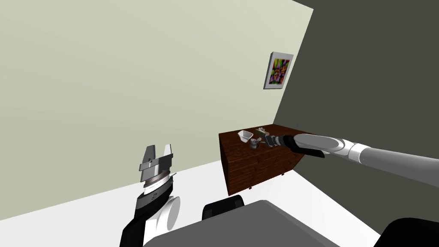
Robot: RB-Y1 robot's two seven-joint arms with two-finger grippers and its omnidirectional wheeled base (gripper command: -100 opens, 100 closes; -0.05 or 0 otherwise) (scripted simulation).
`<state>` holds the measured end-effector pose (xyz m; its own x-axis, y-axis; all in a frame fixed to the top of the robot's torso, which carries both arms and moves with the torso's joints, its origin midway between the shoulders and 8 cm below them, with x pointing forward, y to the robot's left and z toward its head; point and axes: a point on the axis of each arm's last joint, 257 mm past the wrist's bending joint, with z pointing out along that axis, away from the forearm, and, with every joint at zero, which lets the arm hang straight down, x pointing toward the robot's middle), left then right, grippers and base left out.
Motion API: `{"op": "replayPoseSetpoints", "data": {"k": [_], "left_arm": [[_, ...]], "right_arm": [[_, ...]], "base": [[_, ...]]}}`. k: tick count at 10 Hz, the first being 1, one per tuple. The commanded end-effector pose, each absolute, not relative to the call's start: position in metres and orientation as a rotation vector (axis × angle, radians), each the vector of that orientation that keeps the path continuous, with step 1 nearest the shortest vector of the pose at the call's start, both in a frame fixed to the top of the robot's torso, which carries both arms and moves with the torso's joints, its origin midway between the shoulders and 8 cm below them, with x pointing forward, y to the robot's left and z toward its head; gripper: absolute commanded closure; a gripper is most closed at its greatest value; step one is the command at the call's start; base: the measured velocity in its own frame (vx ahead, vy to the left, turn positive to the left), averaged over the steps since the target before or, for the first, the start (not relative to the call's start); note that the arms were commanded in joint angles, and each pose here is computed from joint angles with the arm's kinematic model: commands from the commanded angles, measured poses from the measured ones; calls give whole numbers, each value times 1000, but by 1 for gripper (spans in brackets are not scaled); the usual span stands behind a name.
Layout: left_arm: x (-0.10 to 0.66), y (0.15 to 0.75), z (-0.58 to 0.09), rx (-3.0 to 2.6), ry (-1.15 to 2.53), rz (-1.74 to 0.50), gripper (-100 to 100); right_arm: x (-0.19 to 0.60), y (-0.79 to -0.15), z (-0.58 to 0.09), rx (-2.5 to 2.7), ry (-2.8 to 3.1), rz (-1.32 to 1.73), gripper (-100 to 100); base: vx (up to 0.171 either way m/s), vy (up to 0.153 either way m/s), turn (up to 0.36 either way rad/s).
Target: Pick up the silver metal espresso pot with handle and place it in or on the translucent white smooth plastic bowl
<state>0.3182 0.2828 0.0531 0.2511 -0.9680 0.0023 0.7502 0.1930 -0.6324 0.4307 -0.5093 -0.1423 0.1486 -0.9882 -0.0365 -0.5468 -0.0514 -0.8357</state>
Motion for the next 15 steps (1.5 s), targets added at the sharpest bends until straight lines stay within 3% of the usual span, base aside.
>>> {"op": "replayPoseSetpoints", "data": {"k": [1, 15], "left_arm": [[318, 283, 53, -583, 448, -1263, 0], [318, 283, 53, -583, 448, -1263, 0]], "right_arm": [[442, -515, -122, -1684, 1490, -789, 100], [491, -552, 11, -1594, 1538, -895, 100]], "base": [[-98, -14, 55], [-56, -3, 51]]}}
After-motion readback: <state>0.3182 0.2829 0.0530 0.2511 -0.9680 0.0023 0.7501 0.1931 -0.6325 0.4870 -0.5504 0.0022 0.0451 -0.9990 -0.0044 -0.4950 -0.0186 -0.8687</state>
